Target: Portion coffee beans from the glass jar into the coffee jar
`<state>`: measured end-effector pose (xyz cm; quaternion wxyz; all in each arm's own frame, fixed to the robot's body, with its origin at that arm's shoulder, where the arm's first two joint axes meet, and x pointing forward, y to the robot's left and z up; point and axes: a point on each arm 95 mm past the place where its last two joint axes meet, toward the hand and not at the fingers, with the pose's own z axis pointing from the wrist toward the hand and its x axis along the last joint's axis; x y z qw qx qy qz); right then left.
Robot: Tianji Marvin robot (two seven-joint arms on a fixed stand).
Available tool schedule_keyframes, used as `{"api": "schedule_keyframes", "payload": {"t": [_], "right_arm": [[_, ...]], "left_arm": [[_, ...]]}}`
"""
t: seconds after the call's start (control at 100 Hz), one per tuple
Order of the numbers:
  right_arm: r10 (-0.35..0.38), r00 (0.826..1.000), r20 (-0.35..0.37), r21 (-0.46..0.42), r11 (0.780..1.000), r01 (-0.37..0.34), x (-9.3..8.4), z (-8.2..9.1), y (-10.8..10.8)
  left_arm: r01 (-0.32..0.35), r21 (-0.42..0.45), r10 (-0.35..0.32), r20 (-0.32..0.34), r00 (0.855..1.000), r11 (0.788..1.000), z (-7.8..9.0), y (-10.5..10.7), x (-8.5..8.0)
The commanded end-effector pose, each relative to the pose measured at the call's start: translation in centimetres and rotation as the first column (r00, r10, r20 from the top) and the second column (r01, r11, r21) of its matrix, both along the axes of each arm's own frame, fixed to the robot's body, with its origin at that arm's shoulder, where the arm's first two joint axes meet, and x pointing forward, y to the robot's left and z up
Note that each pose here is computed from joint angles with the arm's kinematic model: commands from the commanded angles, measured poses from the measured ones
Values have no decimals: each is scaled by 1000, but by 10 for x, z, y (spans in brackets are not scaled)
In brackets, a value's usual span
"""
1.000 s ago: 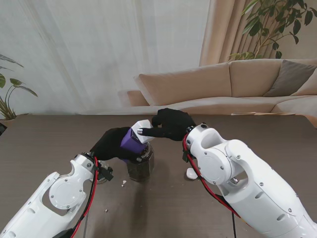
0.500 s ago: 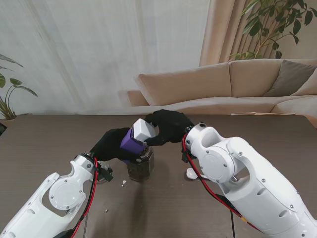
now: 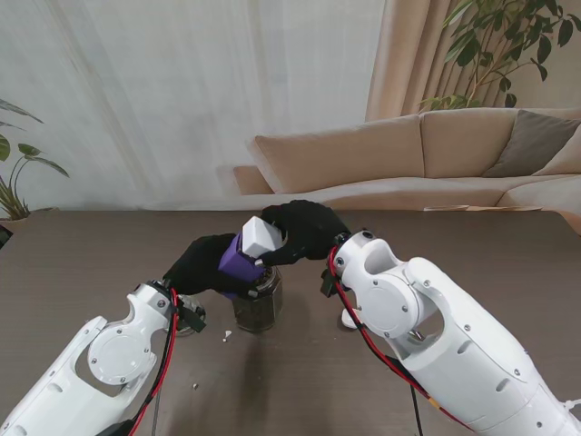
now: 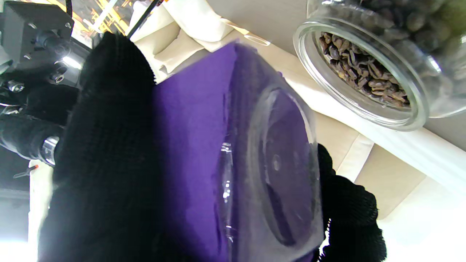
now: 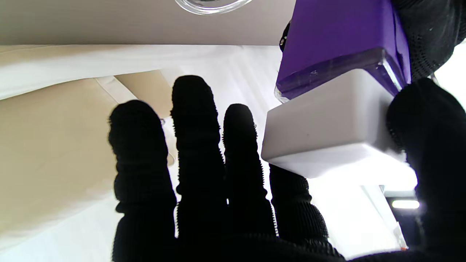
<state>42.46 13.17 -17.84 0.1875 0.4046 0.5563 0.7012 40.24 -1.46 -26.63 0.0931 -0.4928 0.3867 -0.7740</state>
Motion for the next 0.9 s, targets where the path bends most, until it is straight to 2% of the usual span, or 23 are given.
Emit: {"api": "schedule_keyframes", "payload": {"t": [0.0, 0.28, 0.45, 0.57, 0.72, 0.89], "right_arm": [[17, 999, -30, 19, 1000, -16, -2, -5, 4], [-12, 999, -46, 133, 991, 18, 2, 8, -10], [-39, 999, -16, 139, 989, 41, 3, 12, -20], [-102, 995, 18, 128, 987, 99, 7, 9, -30], [-190, 979, 76, 32, 982, 188, 18, -7, -46], [-214, 973, 81, -91, 971, 221, 27, -34, -58]], "left_arm": [[19, 1, -19, -7, 1000, 1000, 1, -6, -2], [8, -3, -8, -19, 1000, 1000, -3, -6, -3], [2, -8, -2, -26, 1000, 1000, -5, -6, -3], [-5, -10, 4, -21, 1000, 1000, -5, -6, -5], [-17, -13, 17, -5, 1000, 1000, -1, -2, -9], [-27, -15, 27, 4, 1000, 1000, 3, 1, -10]]}}
